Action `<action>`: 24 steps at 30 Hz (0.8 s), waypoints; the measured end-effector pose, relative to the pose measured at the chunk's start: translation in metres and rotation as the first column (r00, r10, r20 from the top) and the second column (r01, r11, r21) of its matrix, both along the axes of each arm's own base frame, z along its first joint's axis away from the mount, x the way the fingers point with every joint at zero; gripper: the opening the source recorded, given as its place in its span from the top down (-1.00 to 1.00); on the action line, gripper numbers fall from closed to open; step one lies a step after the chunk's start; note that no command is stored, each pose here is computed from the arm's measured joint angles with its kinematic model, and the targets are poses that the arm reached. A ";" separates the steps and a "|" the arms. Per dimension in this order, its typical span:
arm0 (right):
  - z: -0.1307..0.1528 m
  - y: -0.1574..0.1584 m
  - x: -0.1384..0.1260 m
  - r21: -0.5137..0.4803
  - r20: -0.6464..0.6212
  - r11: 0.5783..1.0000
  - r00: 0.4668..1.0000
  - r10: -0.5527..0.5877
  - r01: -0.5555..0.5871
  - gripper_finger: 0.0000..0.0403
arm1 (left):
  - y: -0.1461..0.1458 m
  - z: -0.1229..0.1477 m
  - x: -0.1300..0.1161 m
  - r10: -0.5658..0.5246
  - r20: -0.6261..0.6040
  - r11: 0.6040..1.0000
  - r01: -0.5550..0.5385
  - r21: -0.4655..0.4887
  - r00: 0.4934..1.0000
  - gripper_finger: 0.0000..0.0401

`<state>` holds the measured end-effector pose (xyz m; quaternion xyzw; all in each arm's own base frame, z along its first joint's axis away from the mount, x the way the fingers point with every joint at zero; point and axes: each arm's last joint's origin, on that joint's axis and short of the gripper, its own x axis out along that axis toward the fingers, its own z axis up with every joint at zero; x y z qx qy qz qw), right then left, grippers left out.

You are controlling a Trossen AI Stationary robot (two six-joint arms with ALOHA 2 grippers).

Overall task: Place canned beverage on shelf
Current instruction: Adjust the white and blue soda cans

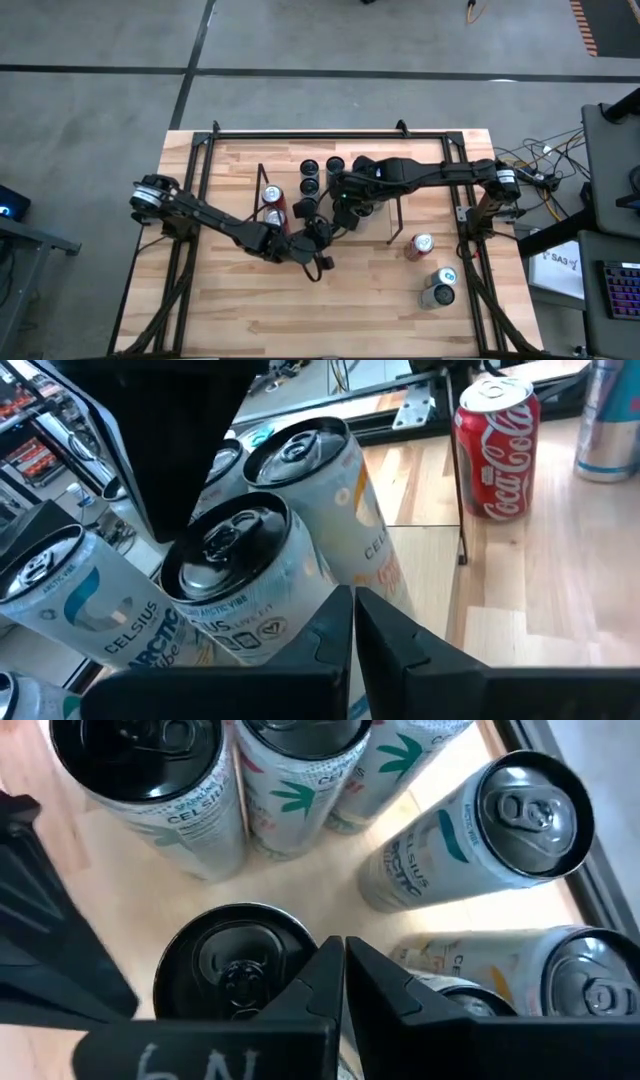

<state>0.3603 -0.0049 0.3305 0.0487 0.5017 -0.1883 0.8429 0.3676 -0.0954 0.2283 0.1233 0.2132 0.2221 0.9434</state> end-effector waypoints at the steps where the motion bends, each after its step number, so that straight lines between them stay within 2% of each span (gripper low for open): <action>1: 0.000 0.000 0.000 0.009 0.001 1.000 1.000 -0.001 0.001 0.96 | 0.001 -0.001 0.001 0.002 -0.001 1.000 -0.002 0.000 1.000 1.00; 6: 0.000 0.001 0.000 0.043 0.003 0.999 1.000 0.010 -0.010 0.96 | 0.002 -0.001 0.001 0.017 0.002 1.000 -0.017 0.006 1.000 1.00; 24: -0.001 0.008 -0.001 0.048 -0.005 0.999 1.000 0.015 -0.015 0.96 | -0.003 -0.003 -0.006 0.091 -0.016 0.995 -0.090 0.047 0.996 1.00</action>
